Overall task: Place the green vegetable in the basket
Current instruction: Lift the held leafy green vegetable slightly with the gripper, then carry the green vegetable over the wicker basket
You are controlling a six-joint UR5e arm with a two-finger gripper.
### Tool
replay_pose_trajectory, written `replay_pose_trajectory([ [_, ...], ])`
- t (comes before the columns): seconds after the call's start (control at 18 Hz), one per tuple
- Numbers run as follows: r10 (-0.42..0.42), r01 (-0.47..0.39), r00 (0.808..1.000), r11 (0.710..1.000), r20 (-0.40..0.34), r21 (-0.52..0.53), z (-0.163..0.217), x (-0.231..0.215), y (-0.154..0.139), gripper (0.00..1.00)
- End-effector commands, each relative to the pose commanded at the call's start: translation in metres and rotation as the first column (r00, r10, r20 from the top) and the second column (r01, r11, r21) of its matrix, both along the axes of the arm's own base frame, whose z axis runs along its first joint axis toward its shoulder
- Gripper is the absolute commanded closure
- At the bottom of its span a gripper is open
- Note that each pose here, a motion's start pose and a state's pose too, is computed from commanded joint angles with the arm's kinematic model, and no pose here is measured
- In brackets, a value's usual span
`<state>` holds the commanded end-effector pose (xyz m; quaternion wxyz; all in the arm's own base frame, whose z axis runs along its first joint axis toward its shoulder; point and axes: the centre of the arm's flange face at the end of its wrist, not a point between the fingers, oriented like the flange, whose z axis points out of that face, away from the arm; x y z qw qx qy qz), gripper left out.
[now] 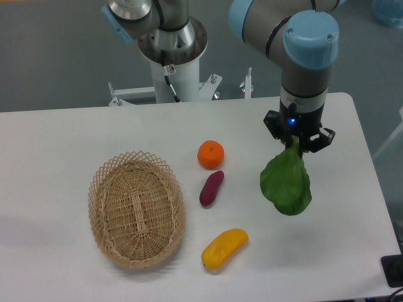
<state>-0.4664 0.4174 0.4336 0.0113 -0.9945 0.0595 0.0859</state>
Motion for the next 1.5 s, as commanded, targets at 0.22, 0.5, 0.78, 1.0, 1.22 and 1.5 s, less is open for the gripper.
replay_pose_trajectory([
  [0.22, -0.009, 0.009, 1.0, 1.0, 0.006, -0.003, -0.003, 0.002, -0.001, 0.71],
  [0.5, 0.002, -0.001, 1.0, 1.0, 0.016, -0.009, -0.009, 0.008, -0.005, 0.71],
  [0.78, 0.046, -0.046, 0.999, 0.999, 0.0, 0.019, -0.018, 0.029, 0.017, 0.71],
  [1.0, 0.116, -0.114, 0.993, 0.99, -0.021, 0.079, -0.047, 0.071, 0.06, 0.71],
  [1.22, 0.167, -0.166, 0.986, 0.979, 0.005, 0.12, -0.068, 0.12, 0.106, 0.71],
  [1.5, 0.197, -0.202, 0.979, 0.972, 0.048, 0.124, -0.087, 0.202, 0.158, 0.7],
])
